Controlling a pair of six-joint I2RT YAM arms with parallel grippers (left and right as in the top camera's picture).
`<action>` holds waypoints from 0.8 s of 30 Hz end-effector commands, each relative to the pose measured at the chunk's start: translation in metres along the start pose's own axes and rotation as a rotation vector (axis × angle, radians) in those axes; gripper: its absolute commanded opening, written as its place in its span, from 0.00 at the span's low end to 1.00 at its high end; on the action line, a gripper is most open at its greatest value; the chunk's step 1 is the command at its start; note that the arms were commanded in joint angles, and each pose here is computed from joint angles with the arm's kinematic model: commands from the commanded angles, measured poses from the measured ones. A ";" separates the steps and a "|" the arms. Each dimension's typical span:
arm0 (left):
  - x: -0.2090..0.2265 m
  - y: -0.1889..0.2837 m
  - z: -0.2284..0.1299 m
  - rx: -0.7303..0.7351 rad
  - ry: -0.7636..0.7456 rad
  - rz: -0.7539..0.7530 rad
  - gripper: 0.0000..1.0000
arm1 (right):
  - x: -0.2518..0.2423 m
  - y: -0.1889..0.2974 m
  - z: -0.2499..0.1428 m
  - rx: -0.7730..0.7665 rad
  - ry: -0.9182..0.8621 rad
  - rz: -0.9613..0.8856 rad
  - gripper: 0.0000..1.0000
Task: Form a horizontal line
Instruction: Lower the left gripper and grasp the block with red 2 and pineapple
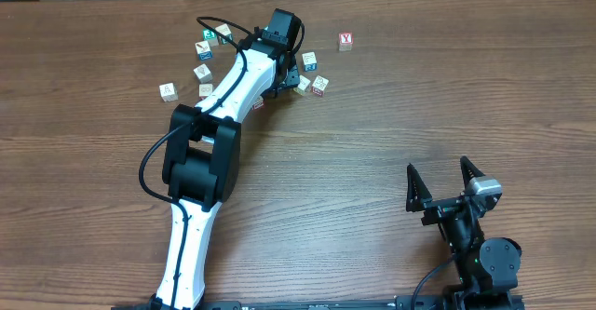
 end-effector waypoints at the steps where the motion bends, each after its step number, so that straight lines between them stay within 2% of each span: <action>1: 0.005 0.000 0.010 -0.018 -0.019 0.007 0.47 | -0.003 0.000 -0.002 -0.002 0.001 -0.020 1.00; 13: 0.000 0.013 0.023 -0.039 -0.070 -0.010 0.46 | -0.003 0.000 -0.002 -0.002 0.001 -0.020 1.00; 24: 0.005 0.014 0.016 -0.001 -0.082 0.010 0.43 | -0.003 0.000 -0.002 -0.002 0.001 -0.020 1.00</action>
Point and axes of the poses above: each gripper's point midway between its finger pads, its own y axis back along the fingers, its own x axis along the line the jaws close on, z = x × y, the point moved 3 cm from there along y, back along the fingers, and after that the axes turned 8 degrees about y, right-handed, at the moved point
